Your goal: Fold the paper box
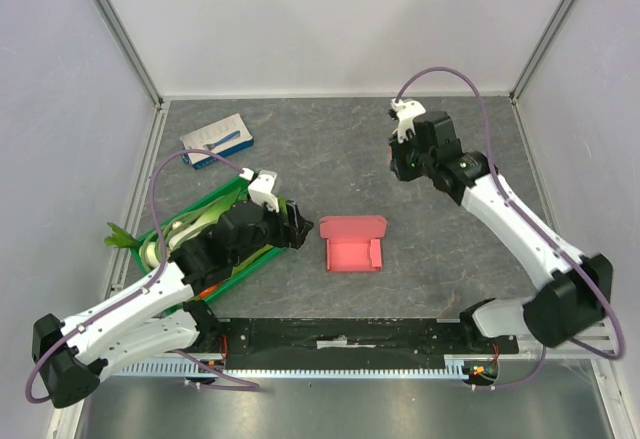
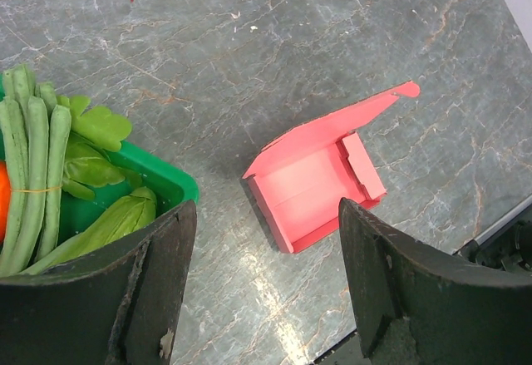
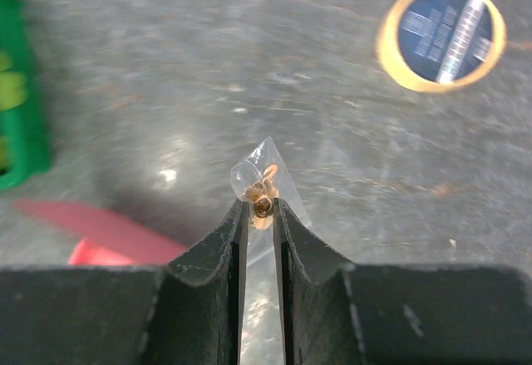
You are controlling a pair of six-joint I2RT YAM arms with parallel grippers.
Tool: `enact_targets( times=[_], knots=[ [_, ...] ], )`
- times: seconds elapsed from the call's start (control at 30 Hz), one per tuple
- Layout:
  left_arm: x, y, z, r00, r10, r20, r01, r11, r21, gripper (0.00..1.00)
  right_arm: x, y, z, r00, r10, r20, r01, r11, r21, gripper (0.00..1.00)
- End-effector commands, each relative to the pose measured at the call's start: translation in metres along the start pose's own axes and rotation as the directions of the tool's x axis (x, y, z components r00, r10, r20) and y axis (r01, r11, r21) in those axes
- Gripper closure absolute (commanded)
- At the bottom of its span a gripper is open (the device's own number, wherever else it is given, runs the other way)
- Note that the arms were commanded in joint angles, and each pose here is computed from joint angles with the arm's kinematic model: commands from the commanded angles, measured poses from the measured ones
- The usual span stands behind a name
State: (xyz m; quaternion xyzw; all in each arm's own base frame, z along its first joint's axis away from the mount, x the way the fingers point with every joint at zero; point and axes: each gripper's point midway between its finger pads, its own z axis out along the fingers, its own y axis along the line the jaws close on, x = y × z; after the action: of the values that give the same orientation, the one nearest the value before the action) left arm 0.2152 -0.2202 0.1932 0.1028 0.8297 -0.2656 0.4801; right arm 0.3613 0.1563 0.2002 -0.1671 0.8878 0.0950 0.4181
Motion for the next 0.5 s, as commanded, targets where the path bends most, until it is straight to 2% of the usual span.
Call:
enact_targets(
  times=[0.0,0.07,0.1,0.2,0.3,0.47],
  knots=[
    [-0.012,-0.002,0.002,0.999,-0.019,0.044,0.019,1.0,0.003,0.25,0.013,0.079,-0.05,0.996,-0.091,0.017,0.093,0.974,-0.206,0.76],
    [-0.011,-0.001,0.003,0.999,-0.032,0.043,0.032,0.999,0.0,0.25,0.016,0.109,-0.069,0.995,-0.09,0.05,0.1,0.949,-0.297,0.76],
    [-0.009,0.0,0.003,0.999,-0.034,0.04,0.034,0.999,-0.002,0.25,0.031,0.134,-0.076,0.995,-0.094,0.027,0.097,0.923,-0.372,0.76],
    [-0.003,0.002,0.005,0.998,-0.053,0.028,0.053,0.999,-0.011,0.25,0.055,0.165,-0.085,0.993,-0.114,0.016,0.11,0.896,-0.431,0.76],
    [0.004,0.002,0.005,0.996,-0.088,0.02,0.088,0.996,-0.001,0.25,0.077,0.185,-0.08,0.992,-0.125,0.004,0.113,0.884,-0.453,0.77],
    [0.014,0.0,0.003,0.99,-0.144,0.012,0.143,0.989,0.03,0.25,0.103,0.192,-0.054,0.985,-0.171,0.025,0.168,0.913,-0.372,0.79]
  ],
)
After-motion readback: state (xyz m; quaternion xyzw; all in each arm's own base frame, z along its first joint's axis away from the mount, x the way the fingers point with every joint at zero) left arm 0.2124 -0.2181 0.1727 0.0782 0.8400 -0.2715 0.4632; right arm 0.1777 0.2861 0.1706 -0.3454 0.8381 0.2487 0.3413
